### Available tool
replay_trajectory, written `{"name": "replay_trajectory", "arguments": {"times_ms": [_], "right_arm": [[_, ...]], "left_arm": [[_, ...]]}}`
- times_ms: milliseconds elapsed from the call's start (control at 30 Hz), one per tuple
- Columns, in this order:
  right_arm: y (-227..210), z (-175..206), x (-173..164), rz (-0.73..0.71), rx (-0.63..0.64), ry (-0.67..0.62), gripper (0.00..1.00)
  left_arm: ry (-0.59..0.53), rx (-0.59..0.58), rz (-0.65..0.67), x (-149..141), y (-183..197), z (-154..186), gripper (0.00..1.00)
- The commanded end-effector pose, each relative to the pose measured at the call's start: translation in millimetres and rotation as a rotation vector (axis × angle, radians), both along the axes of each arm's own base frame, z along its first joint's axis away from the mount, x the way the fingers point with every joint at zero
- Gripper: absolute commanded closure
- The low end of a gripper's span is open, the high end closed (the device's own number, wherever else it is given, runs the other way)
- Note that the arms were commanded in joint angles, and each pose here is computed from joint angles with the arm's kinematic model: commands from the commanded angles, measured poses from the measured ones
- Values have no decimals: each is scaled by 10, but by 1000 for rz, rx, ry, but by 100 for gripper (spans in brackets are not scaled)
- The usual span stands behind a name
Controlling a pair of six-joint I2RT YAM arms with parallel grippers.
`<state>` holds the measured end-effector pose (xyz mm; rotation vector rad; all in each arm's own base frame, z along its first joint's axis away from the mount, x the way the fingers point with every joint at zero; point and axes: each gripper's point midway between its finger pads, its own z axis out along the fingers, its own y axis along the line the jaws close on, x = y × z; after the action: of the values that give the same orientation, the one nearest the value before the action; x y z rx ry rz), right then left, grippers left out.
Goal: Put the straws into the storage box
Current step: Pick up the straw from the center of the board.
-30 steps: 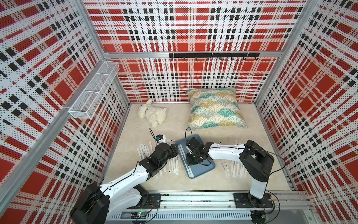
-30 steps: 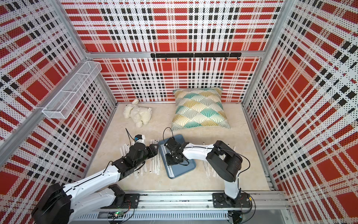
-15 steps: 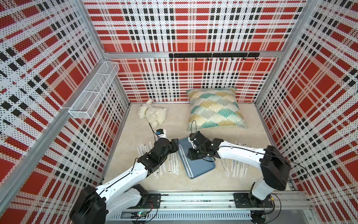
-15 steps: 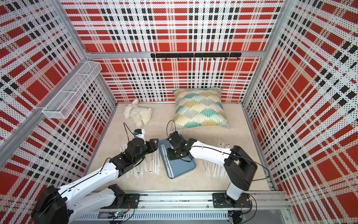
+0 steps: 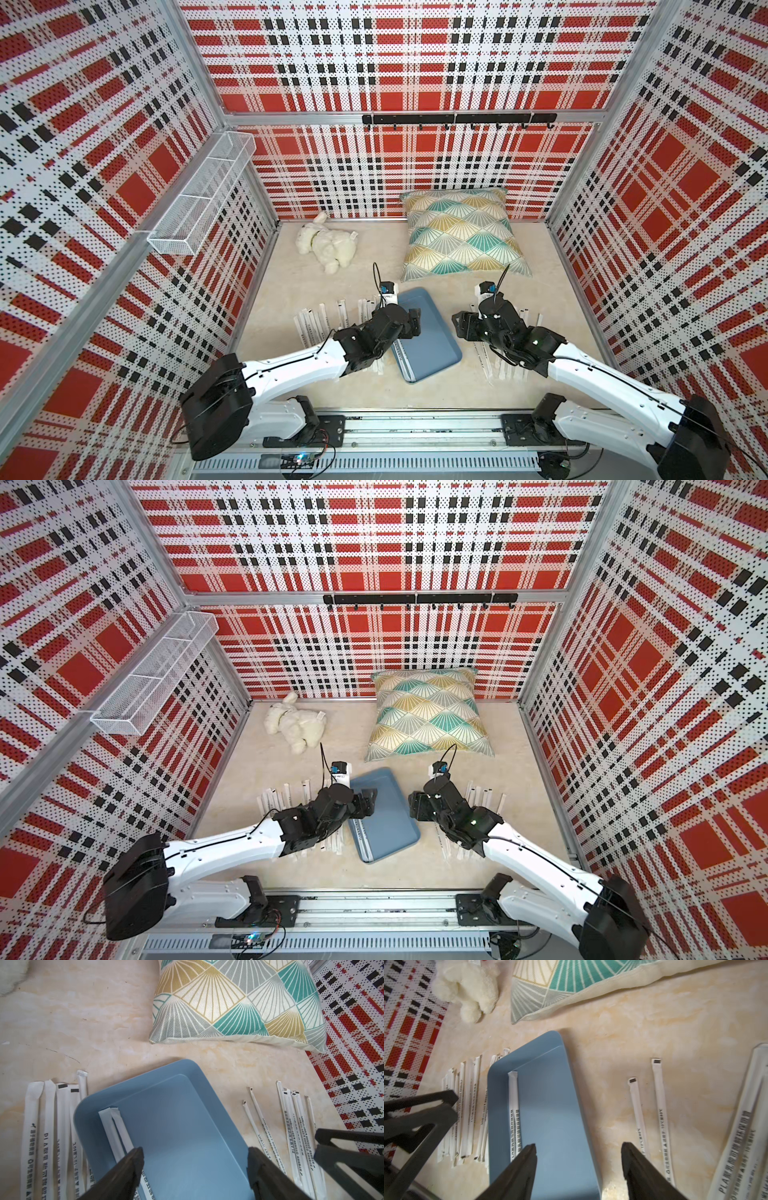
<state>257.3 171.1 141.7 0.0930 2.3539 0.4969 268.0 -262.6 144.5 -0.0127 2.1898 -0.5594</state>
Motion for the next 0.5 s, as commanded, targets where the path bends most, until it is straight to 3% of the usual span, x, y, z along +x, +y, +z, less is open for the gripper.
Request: {"name": "replay_trajectory", "arguments": {"times_ms": [0,167,267,367,400,467], "right_arm": [[-264,-219,-7,-71,-9,97,30],[-381,-323,-77,-65,-74,158,29],[-543,-353,-136,-71,-188,195,30],[-627,-431,-202,-48,-264,225,45],[-590,-451,-198,-31,-253,226,54],[-538,-509,-186,-16,-247,248,62]], "left_arm": [[-34,-45,31,49,-25,131,15],[-24,-97,18,68,36,150,14],[-3,-138,35,109,155,127,16],[45,-139,86,119,357,-23,19],[50,-132,104,105,419,-63,20],[45,-129,124,70,494,-97,21]]}}
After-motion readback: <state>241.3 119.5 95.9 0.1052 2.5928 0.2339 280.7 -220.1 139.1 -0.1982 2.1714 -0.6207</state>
